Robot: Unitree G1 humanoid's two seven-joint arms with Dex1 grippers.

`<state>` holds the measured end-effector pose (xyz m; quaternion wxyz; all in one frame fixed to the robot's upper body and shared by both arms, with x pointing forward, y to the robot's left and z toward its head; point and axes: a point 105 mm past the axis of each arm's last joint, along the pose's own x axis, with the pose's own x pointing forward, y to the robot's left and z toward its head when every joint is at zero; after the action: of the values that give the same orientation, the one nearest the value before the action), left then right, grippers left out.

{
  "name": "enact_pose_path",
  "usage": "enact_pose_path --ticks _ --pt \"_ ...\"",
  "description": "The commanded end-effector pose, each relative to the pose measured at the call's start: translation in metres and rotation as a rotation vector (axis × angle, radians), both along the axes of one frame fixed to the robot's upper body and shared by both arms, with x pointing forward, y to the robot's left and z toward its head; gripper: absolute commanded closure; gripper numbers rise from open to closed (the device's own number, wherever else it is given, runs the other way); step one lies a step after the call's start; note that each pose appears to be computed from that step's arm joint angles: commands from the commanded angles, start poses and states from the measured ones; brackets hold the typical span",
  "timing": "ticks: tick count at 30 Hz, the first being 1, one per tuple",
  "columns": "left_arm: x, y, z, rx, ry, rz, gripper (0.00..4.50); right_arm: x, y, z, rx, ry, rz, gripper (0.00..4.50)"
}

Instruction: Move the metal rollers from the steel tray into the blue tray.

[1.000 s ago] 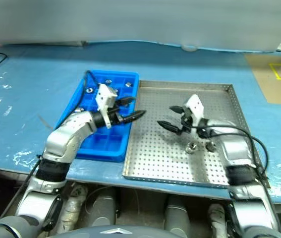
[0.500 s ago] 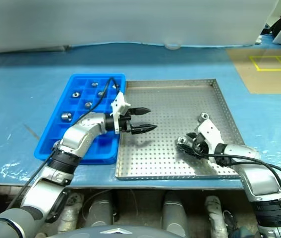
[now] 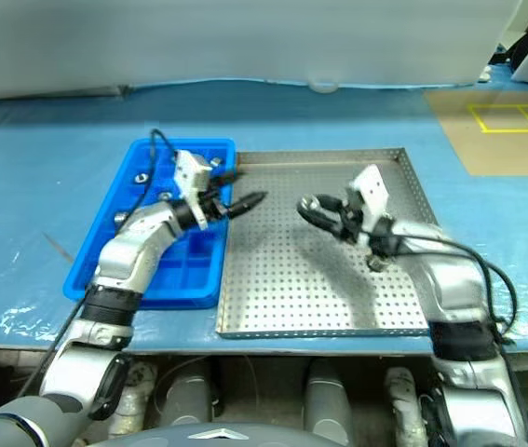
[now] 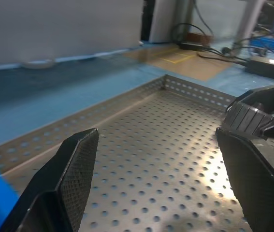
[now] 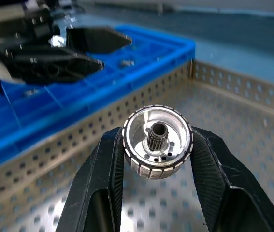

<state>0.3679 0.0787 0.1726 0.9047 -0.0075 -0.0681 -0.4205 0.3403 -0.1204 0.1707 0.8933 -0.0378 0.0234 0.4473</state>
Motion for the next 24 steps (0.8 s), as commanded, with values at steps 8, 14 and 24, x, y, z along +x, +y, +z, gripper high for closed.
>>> enact_pose_path --ticks 8,14,24 --pt "-0.038 0.066 0.01 -0.039 -0.052 0.337 0.44 0.064 0.084 -0.007 -0.054 0.005 0.104 2.9" --pt "-0.058 0.086 0.002 -0.017 -0.029 0.453 0.44 0.072 0.12 -0.019 -0.119 0.015 0.166 2.9" --pt "-0.073 0.098 -0.006 0.015 -0.008 0.528 0.44 0.068 0.141 -0.036 -0.168 0.021 0.221 1.51"
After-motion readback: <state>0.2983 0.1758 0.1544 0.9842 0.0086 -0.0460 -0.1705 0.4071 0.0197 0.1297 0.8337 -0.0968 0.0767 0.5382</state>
